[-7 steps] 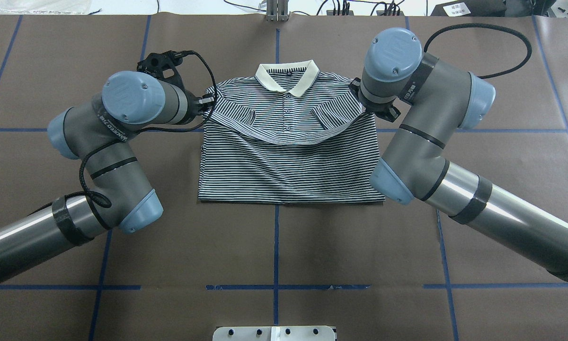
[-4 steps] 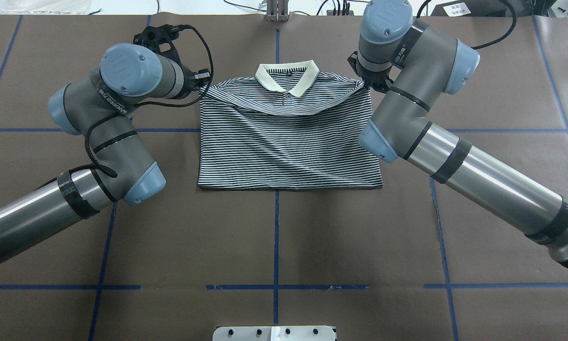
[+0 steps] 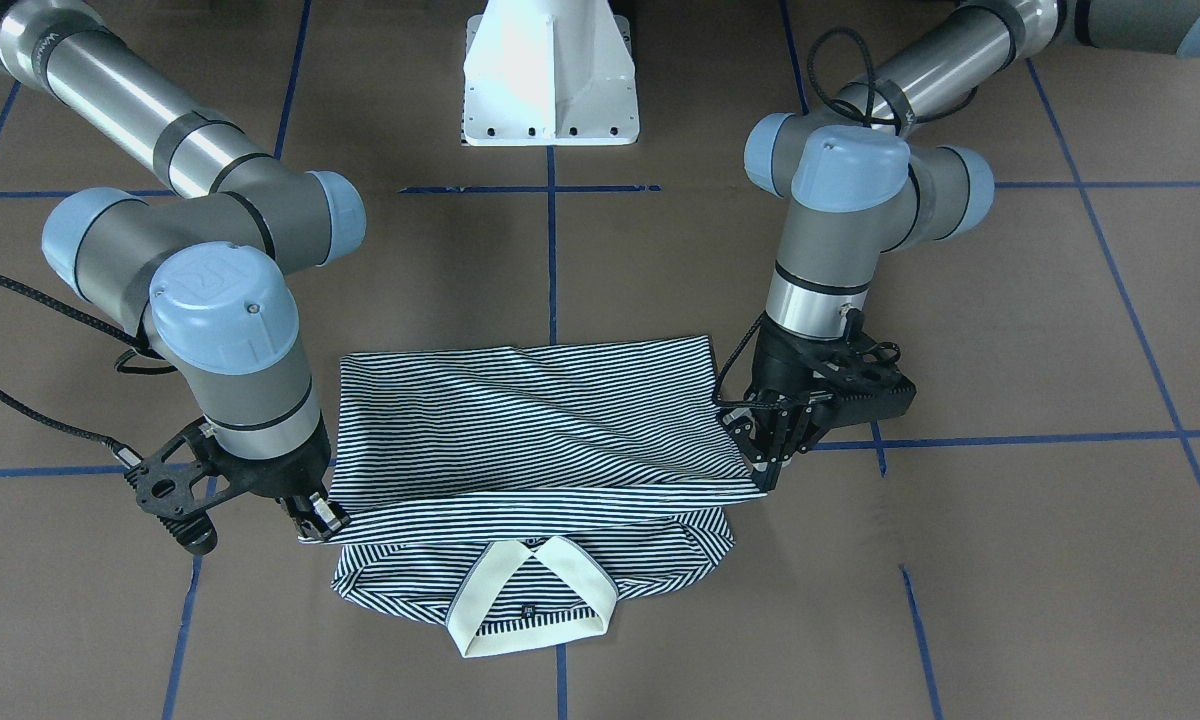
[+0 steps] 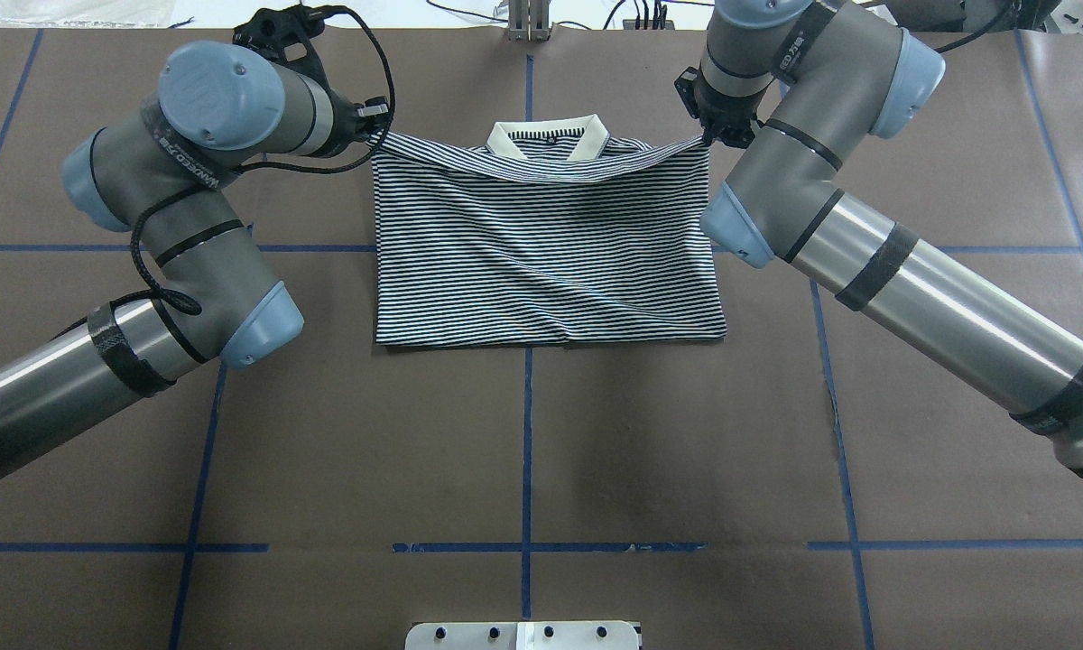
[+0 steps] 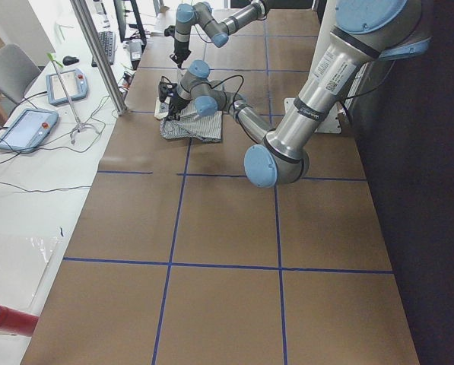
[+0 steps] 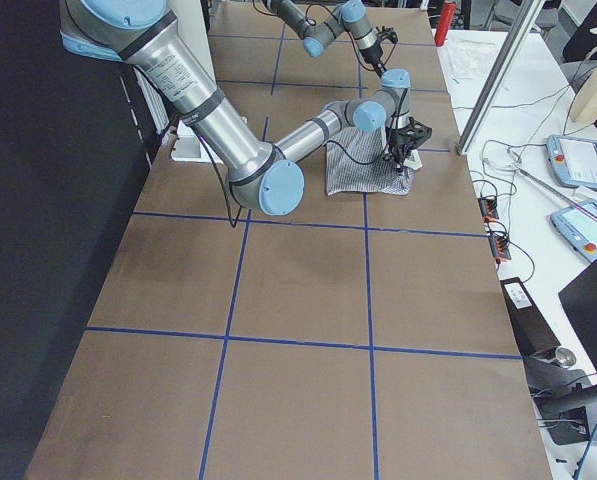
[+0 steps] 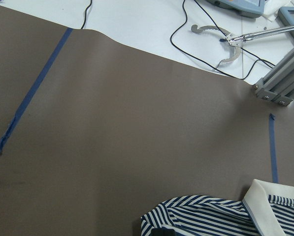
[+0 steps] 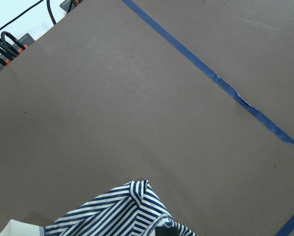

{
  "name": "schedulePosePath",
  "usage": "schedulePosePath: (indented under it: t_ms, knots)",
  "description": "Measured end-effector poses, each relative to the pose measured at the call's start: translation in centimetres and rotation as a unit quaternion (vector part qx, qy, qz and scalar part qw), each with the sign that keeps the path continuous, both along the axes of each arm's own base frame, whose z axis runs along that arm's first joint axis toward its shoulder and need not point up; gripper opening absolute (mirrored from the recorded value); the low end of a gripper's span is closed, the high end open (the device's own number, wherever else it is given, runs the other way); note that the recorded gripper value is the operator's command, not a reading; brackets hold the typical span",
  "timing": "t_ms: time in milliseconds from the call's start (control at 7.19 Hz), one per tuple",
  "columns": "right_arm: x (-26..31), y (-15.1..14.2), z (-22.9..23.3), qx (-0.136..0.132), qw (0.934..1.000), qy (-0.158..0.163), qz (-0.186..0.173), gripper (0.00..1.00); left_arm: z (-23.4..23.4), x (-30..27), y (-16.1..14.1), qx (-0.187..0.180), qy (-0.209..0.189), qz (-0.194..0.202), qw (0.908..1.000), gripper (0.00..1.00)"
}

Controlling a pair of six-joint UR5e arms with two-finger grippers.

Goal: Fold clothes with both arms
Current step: 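Lower the hem onto the shirt near the collar and open both grippers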

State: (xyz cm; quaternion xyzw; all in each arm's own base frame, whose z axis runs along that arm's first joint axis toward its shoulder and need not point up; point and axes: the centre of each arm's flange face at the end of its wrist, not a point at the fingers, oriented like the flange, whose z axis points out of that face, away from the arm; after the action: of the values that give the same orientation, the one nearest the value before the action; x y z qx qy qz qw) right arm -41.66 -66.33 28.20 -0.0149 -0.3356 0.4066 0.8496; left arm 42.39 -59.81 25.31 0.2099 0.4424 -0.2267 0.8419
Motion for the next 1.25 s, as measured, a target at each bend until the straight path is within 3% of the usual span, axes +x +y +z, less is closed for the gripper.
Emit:
schedulePosePath:
  t_ms: [556, 1251]
  knots:
    - [-1.4, -1.0, 1.4, -0.01, 0.9998, 0.017, 0.001, 0.0, 2.7, 1.7, -1.7, -0.017, -0.022, -0.003, 0.9996, 0.0]
    - [-4.1, -1.5, 3.4, 0.002, 0.9997, 0.026, -0.002, 0.0, 4.9, 4.8, -4.3, -0.013, -0.016, -0.002, 0.9998, 0.0]
